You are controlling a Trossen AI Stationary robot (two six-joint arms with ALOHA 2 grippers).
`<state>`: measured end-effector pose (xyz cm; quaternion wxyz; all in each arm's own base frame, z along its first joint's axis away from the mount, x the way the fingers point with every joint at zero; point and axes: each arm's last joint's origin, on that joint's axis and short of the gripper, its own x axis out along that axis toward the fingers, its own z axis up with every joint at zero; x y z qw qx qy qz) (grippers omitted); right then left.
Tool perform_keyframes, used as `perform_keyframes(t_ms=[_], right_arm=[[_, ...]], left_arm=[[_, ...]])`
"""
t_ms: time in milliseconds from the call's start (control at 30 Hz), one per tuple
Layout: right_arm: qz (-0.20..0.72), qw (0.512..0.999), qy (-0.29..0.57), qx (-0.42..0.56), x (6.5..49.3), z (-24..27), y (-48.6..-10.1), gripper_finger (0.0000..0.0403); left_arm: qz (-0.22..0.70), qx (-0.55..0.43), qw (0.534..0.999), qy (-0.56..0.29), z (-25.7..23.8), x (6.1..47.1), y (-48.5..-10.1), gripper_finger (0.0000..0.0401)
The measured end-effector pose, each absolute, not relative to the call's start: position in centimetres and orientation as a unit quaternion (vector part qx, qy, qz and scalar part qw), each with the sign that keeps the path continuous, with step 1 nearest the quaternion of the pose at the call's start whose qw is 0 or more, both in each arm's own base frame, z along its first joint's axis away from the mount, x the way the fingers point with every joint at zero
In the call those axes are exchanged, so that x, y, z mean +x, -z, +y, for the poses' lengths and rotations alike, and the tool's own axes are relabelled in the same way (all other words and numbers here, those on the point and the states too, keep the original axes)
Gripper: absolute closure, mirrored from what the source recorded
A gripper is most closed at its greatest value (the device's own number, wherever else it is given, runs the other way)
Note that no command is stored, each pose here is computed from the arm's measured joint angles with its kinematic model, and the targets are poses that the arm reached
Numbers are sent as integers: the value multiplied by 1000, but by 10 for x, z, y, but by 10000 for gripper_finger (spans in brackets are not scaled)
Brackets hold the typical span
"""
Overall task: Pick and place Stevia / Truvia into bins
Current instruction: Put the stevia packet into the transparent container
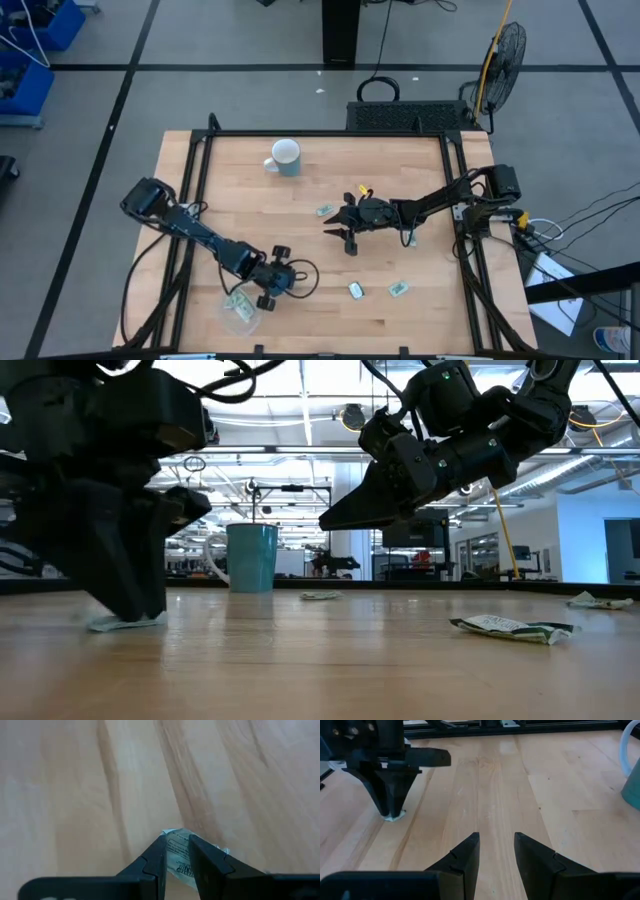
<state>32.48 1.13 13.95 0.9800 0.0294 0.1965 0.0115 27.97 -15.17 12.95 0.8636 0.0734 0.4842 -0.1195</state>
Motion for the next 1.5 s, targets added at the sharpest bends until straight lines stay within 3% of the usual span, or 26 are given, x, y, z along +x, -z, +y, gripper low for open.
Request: perform_keyframes(t_ms=[333,867,1067,1167,1300,1500], right_arm=[[197,980,-12,28,325,11,-140,287],[197,980,-12,28,325,11,-139,287],[197,980,-12,28,325,11,-139,287],[197,980,-12,28,325,11,-139,287],[197,980,-12,28,325,11,-139,287],[201,979,-12,28,324,11,-138,287]], left_arm=[[452,77,885,87,-145,276,-155,313],[494,79,863,76,-140,284,-125,315],[499,99,856,97,-138,283,-126,382],[499,97,856,97,-137,284,-126,390],[493,98,859,102,-134,280,-138,395],[458,47,881,112,-138,254,-190,397]])
